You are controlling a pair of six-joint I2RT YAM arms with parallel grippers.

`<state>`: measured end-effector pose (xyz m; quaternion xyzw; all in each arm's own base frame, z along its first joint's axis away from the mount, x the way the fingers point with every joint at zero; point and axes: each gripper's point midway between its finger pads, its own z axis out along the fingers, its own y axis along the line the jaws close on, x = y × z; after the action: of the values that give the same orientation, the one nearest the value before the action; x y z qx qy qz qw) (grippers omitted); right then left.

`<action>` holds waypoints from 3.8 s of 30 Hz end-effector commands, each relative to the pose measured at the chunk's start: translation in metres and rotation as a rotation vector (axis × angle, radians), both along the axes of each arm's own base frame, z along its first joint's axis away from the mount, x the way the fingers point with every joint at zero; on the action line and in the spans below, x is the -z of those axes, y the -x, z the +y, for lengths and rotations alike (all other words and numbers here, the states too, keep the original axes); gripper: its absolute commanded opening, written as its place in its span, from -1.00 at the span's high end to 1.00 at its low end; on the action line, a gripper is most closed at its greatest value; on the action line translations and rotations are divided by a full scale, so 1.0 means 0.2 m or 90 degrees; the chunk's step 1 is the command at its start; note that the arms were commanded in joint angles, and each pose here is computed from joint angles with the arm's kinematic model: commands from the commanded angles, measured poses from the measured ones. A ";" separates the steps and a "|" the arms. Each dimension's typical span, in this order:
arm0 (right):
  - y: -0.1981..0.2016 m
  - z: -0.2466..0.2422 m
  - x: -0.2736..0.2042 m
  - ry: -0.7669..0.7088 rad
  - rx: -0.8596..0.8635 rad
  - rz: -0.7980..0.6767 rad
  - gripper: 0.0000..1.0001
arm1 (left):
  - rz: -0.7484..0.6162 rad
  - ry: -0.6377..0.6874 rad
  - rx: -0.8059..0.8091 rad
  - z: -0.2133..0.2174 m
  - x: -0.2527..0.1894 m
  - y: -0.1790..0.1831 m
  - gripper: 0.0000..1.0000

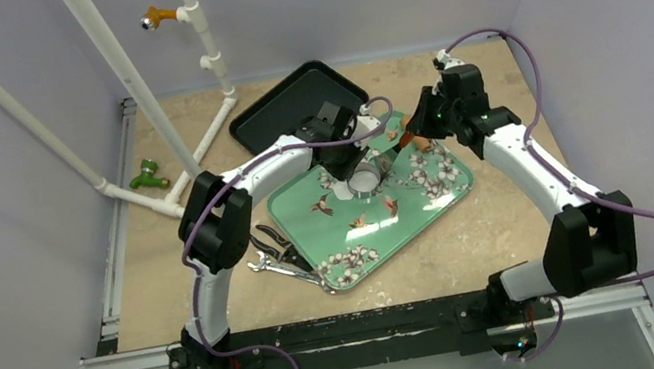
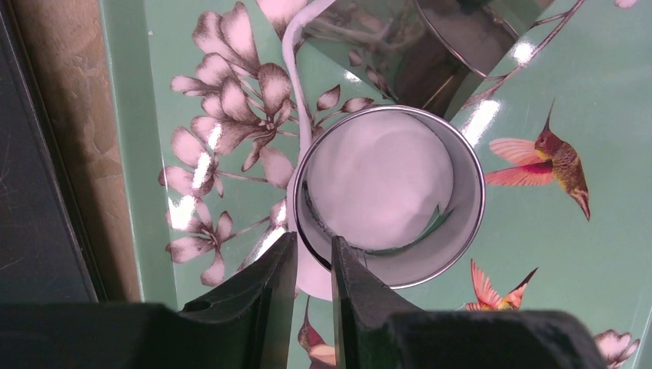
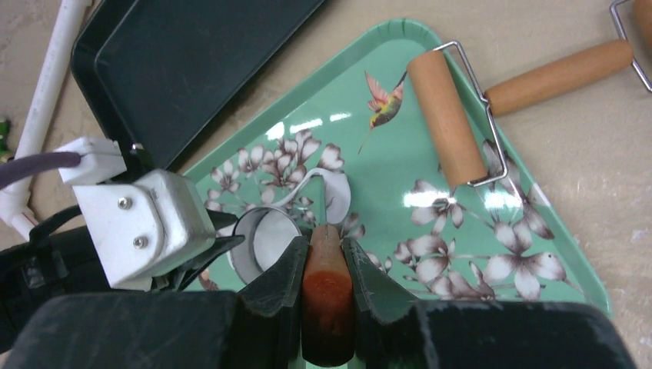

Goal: Roll out the dumpling wrappers from the dough

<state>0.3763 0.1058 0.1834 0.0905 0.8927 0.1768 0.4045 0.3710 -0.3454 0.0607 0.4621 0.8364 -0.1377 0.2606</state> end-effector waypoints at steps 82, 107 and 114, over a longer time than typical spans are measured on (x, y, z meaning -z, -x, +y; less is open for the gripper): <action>-0.15 -0.05 -0.46 0.215 0.026 -0.138 1.00 | 0.060 -0.163 -0.211 0.83 -0.13 -0.17 -0.20; 0.03 -0.09 -0.61 0.168 0.049 -0.180 1.00 | 0.228 -0.108 -0.137 0.68 0.13 0.16 0.17; 0.03 -0.07 -0.69 0.166 0.034 -0.188 1.00 | 0.262 -0.052 -0.091 0.46 0.05 0.32 0.19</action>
<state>0.3711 0.0886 0.2861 0.0335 0.8566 0.0419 0.5131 0.3336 -0.2119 0.0311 0.3671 0.9209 -0.1078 0.0751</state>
